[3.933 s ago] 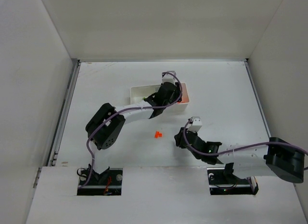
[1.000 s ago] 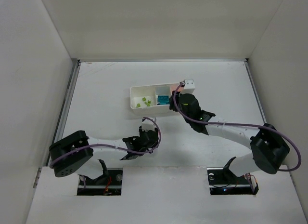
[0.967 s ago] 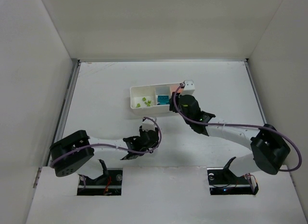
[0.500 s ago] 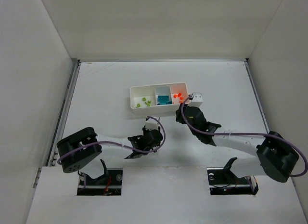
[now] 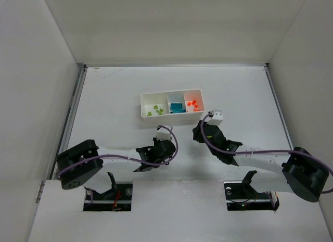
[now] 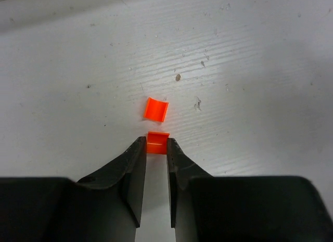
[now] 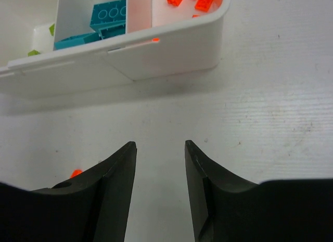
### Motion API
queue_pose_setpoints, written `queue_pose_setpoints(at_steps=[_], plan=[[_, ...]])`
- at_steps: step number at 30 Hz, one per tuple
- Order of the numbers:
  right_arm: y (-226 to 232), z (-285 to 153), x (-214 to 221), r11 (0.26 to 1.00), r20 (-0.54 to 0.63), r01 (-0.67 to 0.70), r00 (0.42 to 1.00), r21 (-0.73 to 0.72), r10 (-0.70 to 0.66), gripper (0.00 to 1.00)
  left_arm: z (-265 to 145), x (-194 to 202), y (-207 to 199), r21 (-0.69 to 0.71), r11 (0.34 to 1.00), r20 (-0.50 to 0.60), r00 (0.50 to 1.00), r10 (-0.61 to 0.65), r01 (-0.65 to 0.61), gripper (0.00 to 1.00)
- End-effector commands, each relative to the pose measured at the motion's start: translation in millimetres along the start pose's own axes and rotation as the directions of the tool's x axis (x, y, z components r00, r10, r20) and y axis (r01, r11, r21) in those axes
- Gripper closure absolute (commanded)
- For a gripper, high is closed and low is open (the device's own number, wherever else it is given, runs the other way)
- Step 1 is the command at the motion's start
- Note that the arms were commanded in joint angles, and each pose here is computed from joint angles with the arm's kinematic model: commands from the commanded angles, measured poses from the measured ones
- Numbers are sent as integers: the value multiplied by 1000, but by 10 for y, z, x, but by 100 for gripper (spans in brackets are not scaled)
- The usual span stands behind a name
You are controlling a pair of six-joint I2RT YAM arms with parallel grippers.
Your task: Sort the legos into containers by color
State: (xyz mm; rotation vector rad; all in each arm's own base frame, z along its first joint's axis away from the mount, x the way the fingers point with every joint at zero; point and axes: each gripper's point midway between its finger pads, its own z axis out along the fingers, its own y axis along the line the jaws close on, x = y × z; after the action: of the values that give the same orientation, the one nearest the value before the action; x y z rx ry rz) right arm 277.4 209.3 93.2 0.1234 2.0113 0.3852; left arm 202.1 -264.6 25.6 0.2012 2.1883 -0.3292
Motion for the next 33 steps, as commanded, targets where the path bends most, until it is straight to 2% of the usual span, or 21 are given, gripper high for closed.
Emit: queue_pose_setpoints(at_steps=[1, 6, 13, 18, 25, 29, 33], plan=[[92, -70, -14, 997, 33, -73, 997, -28, 74, 52, -166, -286, -81, 45, 998, 44, 998, -39, 37, 89], [66, -146, 187, 996, 11, -82, 997, -21, 82, 53, -296, -696, -236, 136, 985, 84, 990, -117, 105, 89], [113, -290, 469, 994, -39, -95, 995, -45, 93, 53, -169, -1369, -482, 226, 961, 138, 971, -194, 160, 89], [150, -369, 640, 993, -66, -101, 993, -55, 97, 52, 140, -1850, -632, 255, 951, 183, 958, -222, 172, 88], [255, -440, 776, 992, -91, -95, 992, -78, 88, 52, 705, -2158, -849, 257, 950, 178, 958, -227, 177, 87], [321, -451, 833, 994, -104, -69, 993, -89, 60, 52, 998, -2175, -888, 244, 953, 159, 962, -221, 178, 73], [396, -439, 897, 994, -119, -47, 992, -96, 35, 51, 1033, -2247, -928, 258, 949, 168, 958, -230, 183, 56]])
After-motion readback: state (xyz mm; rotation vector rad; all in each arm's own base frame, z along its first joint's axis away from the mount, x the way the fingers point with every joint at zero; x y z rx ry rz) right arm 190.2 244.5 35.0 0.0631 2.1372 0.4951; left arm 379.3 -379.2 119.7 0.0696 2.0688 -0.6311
